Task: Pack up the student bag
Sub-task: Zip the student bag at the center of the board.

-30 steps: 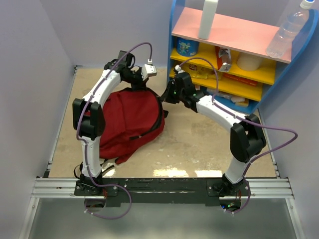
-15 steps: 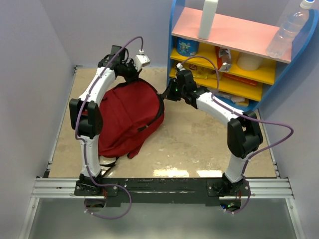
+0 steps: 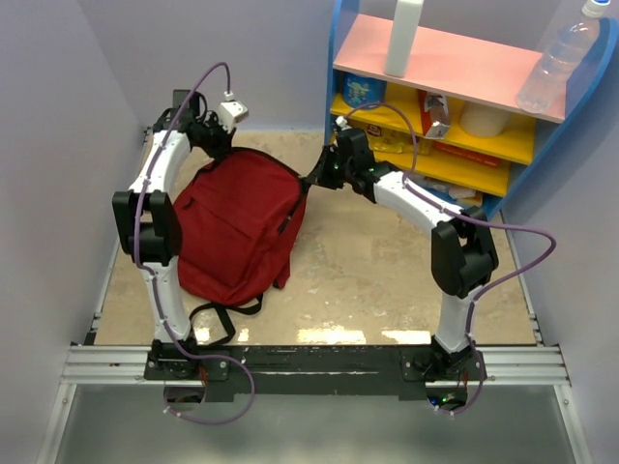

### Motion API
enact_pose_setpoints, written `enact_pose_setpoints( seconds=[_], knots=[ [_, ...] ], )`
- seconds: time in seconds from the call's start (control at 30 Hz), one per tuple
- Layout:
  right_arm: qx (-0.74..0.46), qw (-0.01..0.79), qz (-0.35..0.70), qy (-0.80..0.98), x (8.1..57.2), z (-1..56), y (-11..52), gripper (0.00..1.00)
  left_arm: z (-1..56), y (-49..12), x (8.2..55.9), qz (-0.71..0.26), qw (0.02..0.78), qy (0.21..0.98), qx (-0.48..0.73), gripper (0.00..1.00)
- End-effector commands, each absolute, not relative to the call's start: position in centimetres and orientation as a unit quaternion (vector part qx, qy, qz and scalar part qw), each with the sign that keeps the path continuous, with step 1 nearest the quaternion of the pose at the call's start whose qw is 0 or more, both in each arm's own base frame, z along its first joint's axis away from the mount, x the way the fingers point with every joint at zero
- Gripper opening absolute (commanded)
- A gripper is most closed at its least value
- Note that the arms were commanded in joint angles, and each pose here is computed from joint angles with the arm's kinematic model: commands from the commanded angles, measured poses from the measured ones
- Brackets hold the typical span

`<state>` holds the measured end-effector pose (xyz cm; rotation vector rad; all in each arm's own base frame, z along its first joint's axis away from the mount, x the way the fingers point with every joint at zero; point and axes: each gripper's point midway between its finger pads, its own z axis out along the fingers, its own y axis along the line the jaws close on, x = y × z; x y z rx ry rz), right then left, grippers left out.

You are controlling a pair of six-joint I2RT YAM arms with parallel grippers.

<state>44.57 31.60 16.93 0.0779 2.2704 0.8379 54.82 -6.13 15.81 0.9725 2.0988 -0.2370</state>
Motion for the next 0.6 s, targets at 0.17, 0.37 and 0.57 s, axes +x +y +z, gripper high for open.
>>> enact_pose_setpoints(
  seconds=[0.17, 0.37, 0.57],
  knots=[
    [-0.002, 0.366, 0.36, 0.858, 43.8, 21.1, 34.1, 0.0, 24.9, -11.3, 50.7, -0.192, 0.458, 0.742, 0.45, 0.65],
    [-0.003, 0.368, 0.359, 0.858, 43.2, 21.4, 34.3, 0.0, 23.8, -18.1, 48.0, -0.236, 0.443, 0.677, 0.539, 0.73],
    [-0.002, 0.375, 0.355, 0.856, 42.6, 21.9, 33.6, 0.0, 20.2, -23.0, 47.1, -0.27, 0.394, 0.651, 0.59, 0.71]
  ],
)
